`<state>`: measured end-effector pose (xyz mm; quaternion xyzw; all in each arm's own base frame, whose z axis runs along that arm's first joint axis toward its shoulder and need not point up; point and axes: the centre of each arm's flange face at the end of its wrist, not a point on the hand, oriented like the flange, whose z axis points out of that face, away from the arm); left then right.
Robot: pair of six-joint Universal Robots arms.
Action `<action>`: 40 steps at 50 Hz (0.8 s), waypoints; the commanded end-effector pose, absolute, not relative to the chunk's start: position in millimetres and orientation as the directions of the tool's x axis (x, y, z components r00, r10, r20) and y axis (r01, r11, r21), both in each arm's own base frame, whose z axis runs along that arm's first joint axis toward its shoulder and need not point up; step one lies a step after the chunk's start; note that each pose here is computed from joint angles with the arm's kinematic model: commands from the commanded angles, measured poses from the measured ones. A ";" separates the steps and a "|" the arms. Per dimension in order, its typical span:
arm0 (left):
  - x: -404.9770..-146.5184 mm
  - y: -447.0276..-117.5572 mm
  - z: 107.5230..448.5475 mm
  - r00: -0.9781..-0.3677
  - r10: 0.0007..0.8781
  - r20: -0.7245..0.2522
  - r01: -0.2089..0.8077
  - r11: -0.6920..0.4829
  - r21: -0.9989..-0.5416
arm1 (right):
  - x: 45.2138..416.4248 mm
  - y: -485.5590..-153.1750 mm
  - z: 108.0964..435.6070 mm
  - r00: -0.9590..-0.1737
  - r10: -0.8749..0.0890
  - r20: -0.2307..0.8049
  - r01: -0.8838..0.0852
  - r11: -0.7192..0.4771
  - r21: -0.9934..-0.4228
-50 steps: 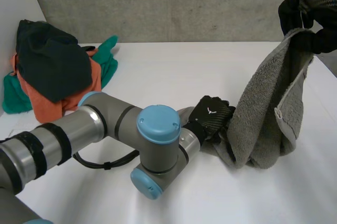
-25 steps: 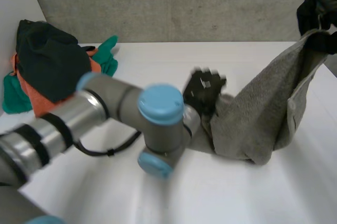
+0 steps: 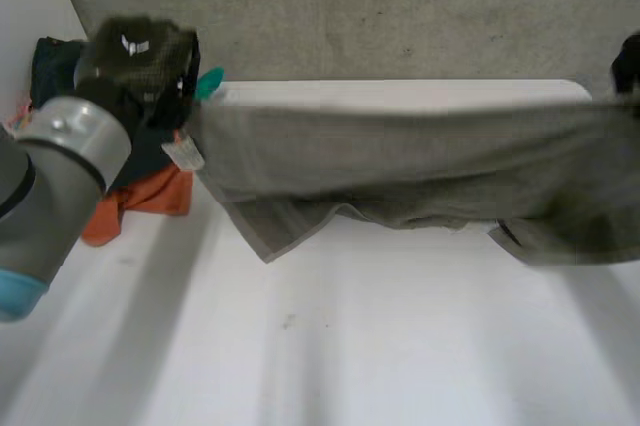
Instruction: Fold the laundry.
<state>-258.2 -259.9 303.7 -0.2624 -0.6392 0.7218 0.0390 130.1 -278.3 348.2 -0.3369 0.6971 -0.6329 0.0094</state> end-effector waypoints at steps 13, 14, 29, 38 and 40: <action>-303.9 -359.6 228.0 -0.844 0.402 -0.354 0.294 -0.203 -0.934 | 186.2 -354.7 240.6 -0.717 -0.507 0.479 -0.605 0.112 -0.788; -305.5 -362.5 229.3 -0.846 0.399 -0.354 0.287 -0.219 -0.932 | 186.5 -357.3 242.3 -0.719 -0.497 0.486 -0.603 0.097 -0.792; -303.2 -390.5 405.5 -0.984 0.135 -0.118 -0.043 -0.817 -0.575 | 186.3 -422.0 404.5 -0.895 0.011 0.446 -0.375 -0.561 -0.738; -300.5 -382.4 334.6 -0.963 0.212 -0.169 -0.008 -0.645 -0.764 | 191.4 -409.8 346.2 -0.857 -0.220 0.466 -0.373 -0.360 -0.855; -298.2 -377.8 321.0 -0.958 0.222 -0.179 0.006 -0.610 -0.792 | 193.5 -403.0 324.3 -0.838 -0.295 0.459 -0.385 -0.276 -0.881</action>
